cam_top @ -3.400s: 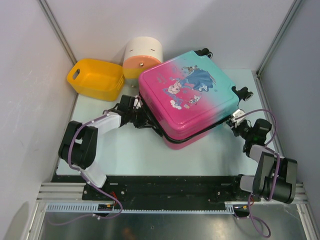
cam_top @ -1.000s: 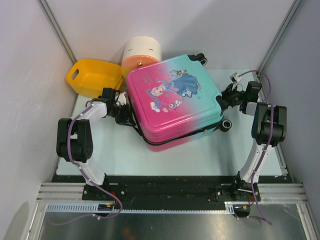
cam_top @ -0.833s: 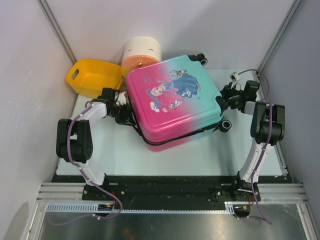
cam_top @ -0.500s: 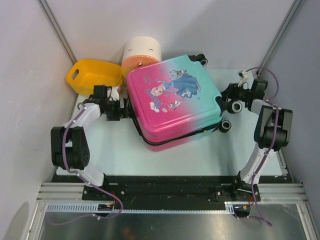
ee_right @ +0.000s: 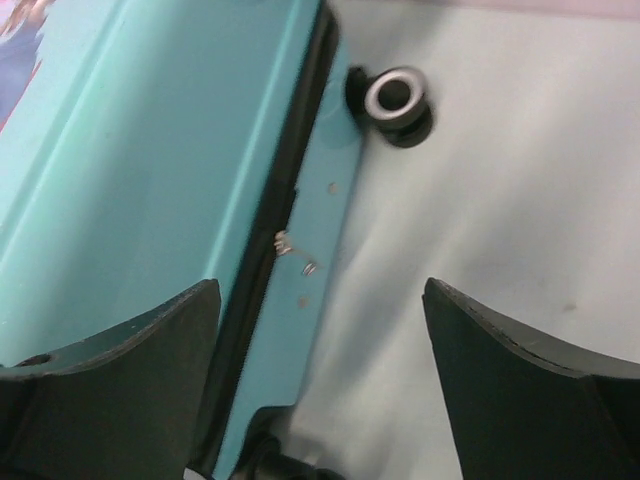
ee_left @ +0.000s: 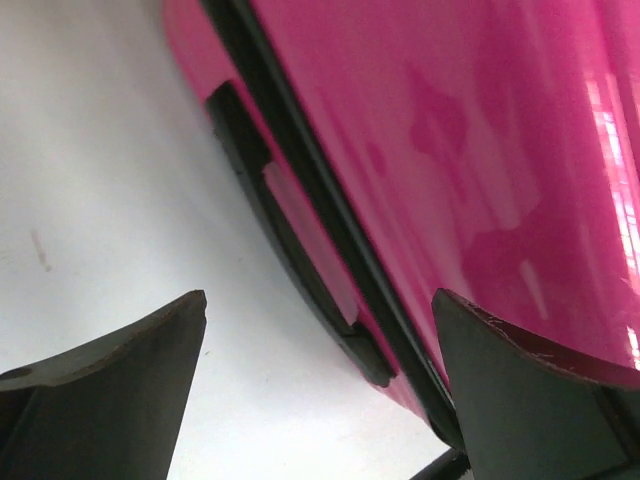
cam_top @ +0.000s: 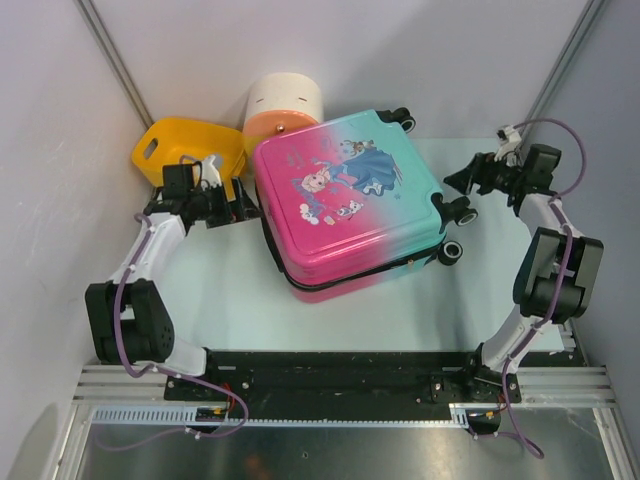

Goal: Open, take out, and arrange the luggage

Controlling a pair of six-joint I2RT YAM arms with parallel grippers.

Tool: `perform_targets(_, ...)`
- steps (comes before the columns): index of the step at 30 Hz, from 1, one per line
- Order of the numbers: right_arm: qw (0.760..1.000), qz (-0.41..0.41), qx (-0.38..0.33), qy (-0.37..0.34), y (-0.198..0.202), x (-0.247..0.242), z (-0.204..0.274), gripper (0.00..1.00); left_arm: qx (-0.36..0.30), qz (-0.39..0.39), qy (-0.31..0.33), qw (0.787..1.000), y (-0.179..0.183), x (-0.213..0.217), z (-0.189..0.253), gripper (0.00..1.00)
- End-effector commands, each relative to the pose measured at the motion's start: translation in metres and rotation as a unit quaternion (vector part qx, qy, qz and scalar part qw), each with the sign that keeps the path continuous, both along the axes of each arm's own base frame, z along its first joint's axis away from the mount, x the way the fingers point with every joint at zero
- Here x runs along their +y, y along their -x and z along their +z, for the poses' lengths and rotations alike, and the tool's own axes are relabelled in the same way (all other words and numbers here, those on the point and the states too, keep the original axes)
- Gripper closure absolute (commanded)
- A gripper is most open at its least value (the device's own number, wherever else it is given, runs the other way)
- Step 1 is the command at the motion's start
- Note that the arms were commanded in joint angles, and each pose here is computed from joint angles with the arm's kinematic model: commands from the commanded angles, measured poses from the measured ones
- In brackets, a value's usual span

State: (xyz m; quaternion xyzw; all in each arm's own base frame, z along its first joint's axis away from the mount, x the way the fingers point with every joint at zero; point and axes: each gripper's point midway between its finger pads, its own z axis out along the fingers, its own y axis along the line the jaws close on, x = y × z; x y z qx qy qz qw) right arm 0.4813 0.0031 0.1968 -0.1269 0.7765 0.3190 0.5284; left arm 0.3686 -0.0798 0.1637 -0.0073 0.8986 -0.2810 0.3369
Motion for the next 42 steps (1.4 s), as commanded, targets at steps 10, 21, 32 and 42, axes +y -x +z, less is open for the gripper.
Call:
perform_targets(10, 0.975, 0.178, 0.109, -0.077, 0.145, 0.055, 0.024, 0.3, -0.03, -0.165, 0.047, 0.985, 0.024, -0.098, 0.012, 0.08)
perform_targets(21, 0.974, 0.16, 0.135, -0.087, 0.242, 0.05, 0.039, 0.33, -0.07, -0.294, 0.035, 0.953, -0.007, -0.197, 0.017, 0.13)
perform_targets(32, 0.973, 0.193, 0.114, -0.044, 0.255, 0.063, 0.036, 0.34, -0.188, -0.26, 0.035, 0.946, -0.086, -0.187, 0.101, 0.13)
perform_targets(42, 0.972, 0.21, 0.101, -0.004, 0.265, 0.061, 0.016, 0.36, -0.193, -0.169, -0.059, 0.965, -0.115, -0.148, 0.076, 0.21)
